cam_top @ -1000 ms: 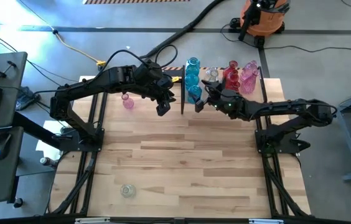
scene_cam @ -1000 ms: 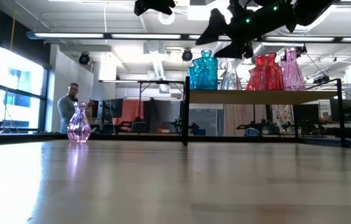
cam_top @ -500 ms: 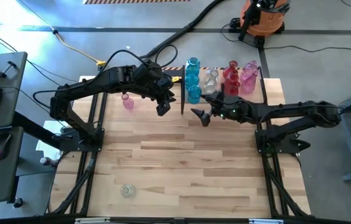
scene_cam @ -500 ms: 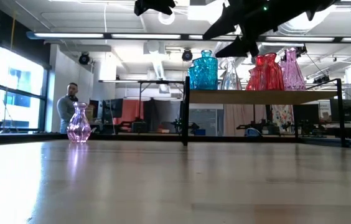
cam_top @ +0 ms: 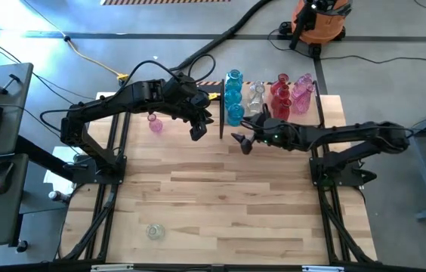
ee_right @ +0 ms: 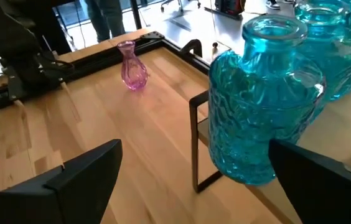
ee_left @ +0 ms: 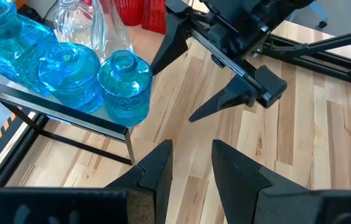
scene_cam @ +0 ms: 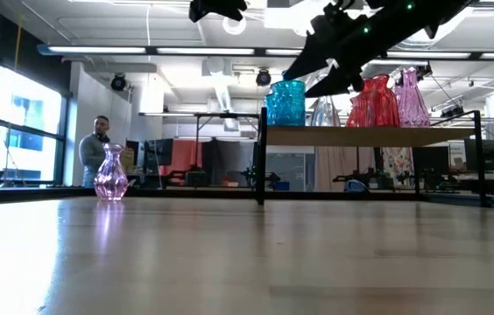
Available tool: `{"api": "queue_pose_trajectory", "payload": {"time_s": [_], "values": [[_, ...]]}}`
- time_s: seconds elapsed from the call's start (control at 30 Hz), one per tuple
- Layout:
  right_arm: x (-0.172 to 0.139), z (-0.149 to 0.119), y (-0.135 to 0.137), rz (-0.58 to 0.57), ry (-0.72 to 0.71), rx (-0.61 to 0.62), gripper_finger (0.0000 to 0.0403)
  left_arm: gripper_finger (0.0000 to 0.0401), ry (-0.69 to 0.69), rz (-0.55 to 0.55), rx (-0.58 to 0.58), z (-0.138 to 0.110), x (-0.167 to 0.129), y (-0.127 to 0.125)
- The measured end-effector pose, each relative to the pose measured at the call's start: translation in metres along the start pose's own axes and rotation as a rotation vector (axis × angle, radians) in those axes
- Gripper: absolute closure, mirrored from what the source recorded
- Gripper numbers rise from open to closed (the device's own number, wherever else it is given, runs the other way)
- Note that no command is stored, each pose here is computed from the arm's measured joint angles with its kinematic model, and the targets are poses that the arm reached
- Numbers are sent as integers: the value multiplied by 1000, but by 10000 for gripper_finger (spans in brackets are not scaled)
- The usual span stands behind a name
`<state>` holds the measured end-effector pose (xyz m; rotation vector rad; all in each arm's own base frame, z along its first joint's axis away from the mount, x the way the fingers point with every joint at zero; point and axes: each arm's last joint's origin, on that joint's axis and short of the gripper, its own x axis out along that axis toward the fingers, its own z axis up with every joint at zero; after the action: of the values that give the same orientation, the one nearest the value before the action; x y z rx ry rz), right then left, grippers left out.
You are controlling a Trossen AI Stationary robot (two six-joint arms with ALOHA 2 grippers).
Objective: Sort vases onto shelf
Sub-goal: Put the purple vase on the shelf aligned with the other purple vase
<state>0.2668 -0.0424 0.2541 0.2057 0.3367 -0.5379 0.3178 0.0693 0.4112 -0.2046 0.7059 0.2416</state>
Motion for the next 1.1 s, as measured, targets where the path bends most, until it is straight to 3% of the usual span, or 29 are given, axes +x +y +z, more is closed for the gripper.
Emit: {"api": "queue_pose_trajectory", "payload": {"time_s": [1.1], "values": [[5, 5, -7, -27, -43, 47, 5, 297, 0, 0, 0, 0, 0, 0]]}}
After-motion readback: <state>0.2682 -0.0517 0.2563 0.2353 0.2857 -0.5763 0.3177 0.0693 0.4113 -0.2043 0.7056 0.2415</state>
